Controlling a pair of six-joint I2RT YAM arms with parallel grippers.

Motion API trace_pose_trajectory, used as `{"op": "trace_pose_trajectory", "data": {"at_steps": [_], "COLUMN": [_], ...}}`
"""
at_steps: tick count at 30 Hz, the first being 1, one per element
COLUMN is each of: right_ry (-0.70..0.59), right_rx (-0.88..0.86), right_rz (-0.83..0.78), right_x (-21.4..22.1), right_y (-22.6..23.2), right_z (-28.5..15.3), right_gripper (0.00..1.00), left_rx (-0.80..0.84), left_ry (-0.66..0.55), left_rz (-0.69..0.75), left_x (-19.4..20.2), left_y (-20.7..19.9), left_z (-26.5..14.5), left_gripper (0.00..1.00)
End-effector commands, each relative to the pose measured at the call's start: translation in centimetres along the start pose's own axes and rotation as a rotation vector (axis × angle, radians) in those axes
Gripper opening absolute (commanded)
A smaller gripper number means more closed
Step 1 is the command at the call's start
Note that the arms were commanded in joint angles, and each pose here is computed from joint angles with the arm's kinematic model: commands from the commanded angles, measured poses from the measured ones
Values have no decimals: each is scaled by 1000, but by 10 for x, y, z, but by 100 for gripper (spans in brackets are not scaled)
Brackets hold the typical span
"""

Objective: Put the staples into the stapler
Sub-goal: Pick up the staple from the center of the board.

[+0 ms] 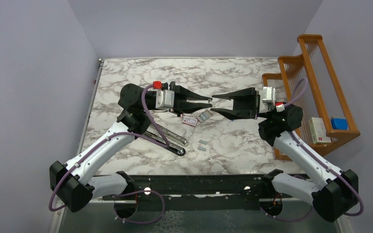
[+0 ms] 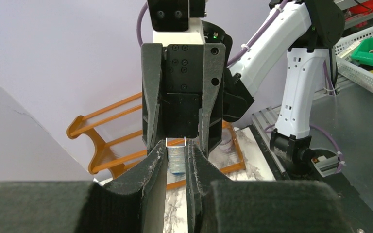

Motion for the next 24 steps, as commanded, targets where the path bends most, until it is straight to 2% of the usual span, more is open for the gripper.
{"op": "trace_pose_trajectory", "data": {"at_steps": [1,5,8,11,14,16,17,20,22,24], "right_ry": [-35,-116,-181,-148,-11,174,287,569,680,728], "right_rx": [90,299,520,815,1212,1464,1533,1555,1524,1490], "right_rz": [-55,-77,-61,-33,60,132,152,257,378,493], "right_x": [-18,-38,-52,-52,-29,-1,16,71,102,125], "right_y": [-4,-25,-49,-82,-120,-137,-140,-142,-139,-135], "right_z": [-2,-12,-29,-59,-106,-139,-151,-167,-170,-172], "right_gripper": [46,57,66,72,74,76,77,79,80,80], "left_rx": [-46,-75,-78,-62,-6,43,68,102,121,132], "left_ry": [-24,10,58,125,231,314,358,443,486,532], "left_rz": [83,117,121,112,102,67,34,-14,-47,-78], "left_x": [-16,-9,2,19,43,63,74,97,113,130], "left_y": [6,9,10,7,2,-5,-11,-20,-27,-34], "left_z": [-2,-6,-9,-13,-17,-22,-26,-33,-38,-42], "left_gripper": [0,0,0,0,0,0,0,0,0,0]}}
Point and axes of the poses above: each gripper's point midway between its finger pads, its own z axis out along the fingers, its own y axis along the line the jaws close on, x = y × z, the point moved 2 cm from there along -z, back along the fingers, and after that the axes turned 13 degrees about z, right-handed, at the moved point
